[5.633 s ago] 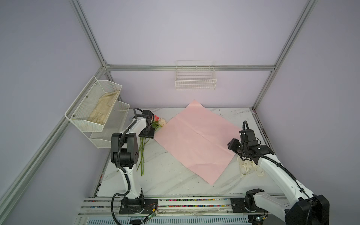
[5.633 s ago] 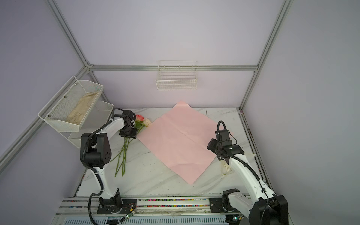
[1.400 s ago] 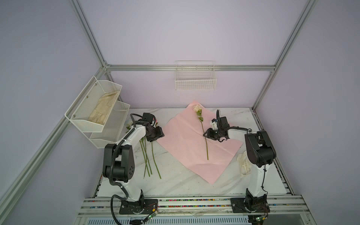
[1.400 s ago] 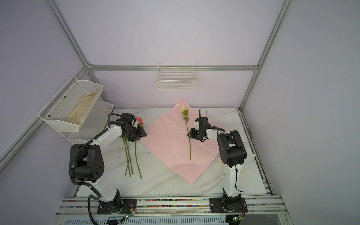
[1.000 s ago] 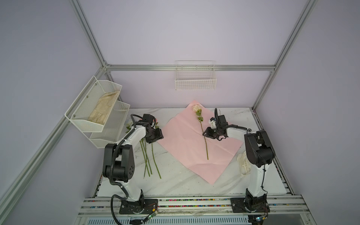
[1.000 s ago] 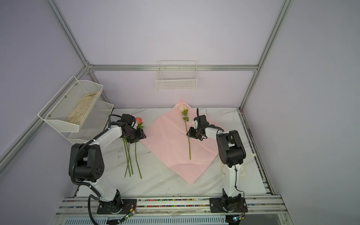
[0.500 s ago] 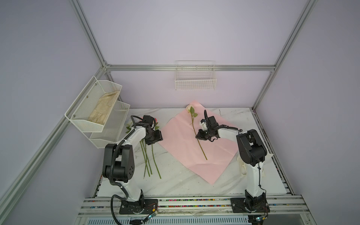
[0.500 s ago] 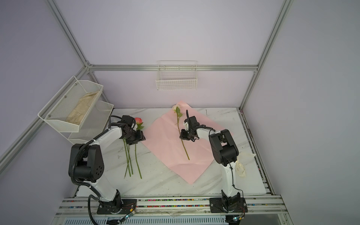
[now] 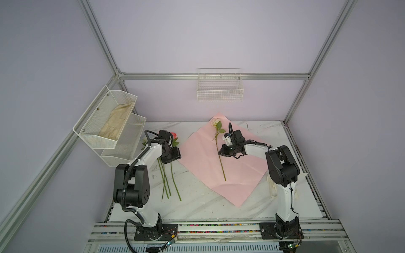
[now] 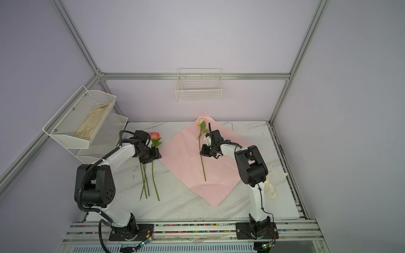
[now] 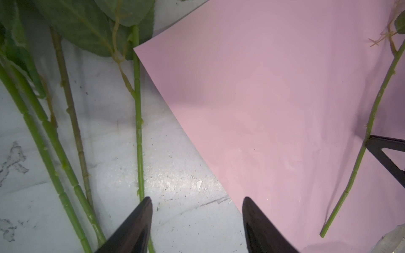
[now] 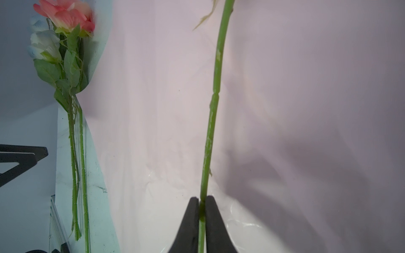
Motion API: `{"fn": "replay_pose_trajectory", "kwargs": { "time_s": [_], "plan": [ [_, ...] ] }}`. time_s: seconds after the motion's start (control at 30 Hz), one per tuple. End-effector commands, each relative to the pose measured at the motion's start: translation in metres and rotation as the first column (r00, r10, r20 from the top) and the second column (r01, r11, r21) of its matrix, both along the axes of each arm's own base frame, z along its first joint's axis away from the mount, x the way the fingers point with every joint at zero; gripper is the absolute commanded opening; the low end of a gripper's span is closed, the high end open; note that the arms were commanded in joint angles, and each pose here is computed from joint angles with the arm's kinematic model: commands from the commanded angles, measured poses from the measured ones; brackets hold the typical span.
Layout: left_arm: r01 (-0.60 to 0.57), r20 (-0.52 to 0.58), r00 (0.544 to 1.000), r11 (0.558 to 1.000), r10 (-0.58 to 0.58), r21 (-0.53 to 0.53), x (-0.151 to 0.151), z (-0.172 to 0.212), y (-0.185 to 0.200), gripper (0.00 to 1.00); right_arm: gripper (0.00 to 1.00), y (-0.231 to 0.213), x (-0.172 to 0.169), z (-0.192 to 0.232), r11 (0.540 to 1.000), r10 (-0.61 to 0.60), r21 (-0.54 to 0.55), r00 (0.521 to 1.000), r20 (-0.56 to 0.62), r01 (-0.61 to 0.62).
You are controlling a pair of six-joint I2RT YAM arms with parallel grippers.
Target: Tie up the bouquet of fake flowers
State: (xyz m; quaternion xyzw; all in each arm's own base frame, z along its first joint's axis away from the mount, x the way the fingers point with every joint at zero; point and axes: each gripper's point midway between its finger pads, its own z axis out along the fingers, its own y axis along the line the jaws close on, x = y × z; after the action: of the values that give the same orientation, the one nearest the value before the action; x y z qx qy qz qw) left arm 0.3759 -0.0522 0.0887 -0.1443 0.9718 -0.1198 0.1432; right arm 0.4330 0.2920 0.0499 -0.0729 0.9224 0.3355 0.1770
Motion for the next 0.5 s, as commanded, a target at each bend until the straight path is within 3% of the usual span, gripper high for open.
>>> {"fn": "replay_pose_trajectory", "kwargs": {
  "time_s": [0.0,0.17,0.47],
  "plan": [
    [-0.009,0.001,1.000,1.000,0.009,0.021,-0.007,-0.001,0.010,0.65,0.21,-0.004,0.000,0.009,0.999,-0.017,-0.033,1.000,0.024,0.018],
    [-0.020,-0.040,0.999,0.999,0.021,0.027,-0.009,-0.014,0.014,0.64,0.38,-0.010,-0.004,0.035,0.999,-0.018,-0.037,0.997,0.071,0.021],
    [-0.047,-0.083,0.995,0.985,0.061,0.167,0.009,-0.029,0.040,0.55,0.43,-0.020,-0.020,0.079,0.999,-0.046,0.001,0.989,0.142,0.046]
  ]
}}
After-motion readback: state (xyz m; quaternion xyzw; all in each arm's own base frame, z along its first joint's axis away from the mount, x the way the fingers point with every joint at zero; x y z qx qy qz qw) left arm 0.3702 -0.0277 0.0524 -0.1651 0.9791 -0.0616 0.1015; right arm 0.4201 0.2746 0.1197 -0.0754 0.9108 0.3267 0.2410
